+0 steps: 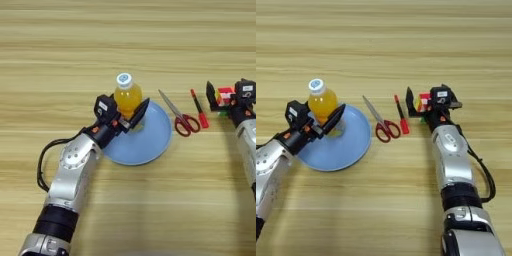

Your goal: Move the objects on the table

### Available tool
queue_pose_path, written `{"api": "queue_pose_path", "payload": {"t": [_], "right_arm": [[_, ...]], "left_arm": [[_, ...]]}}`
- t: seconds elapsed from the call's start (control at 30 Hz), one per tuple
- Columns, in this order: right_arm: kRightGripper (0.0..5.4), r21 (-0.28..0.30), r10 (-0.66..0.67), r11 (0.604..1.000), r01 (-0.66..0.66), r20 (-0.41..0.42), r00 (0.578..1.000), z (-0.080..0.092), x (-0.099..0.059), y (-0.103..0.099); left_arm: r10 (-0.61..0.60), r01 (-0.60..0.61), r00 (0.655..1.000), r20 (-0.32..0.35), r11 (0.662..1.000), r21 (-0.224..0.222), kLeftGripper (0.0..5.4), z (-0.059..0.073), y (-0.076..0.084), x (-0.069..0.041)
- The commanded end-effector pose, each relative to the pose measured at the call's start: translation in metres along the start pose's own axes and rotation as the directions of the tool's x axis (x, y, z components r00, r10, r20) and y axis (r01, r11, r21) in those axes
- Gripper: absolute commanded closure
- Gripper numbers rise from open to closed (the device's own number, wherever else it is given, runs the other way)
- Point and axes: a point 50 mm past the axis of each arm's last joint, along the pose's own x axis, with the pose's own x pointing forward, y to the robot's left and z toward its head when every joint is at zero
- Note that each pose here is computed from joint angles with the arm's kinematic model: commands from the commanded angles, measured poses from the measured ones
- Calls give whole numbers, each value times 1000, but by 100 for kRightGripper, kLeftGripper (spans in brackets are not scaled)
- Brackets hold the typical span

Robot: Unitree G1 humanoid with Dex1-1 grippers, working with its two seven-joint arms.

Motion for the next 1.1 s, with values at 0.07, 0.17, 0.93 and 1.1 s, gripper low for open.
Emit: {"api": "queue_pose_path", "payload": {"t": [0.07,0.17,0.93,1.1], "right_arm": [[0,3,5,1000,-5,6,1000,3,2,2],[0,4,5,1000,-5,6,1000,3,2,3],[0,4,12,1000,-12,4,1000,2,2,4],[0,3,13,1000,-13,4,1000,2,2,4]], "left_arm": [[-20,21,999,-34,999,43,204,-1,0,2],[-9,12,998,-61,998,56,204,-5,2,1],[122,-111,984,-131,990,85,125,-18,21,-1],[120,-109,984,-132,990,89,81,-17,21,-1]]}}
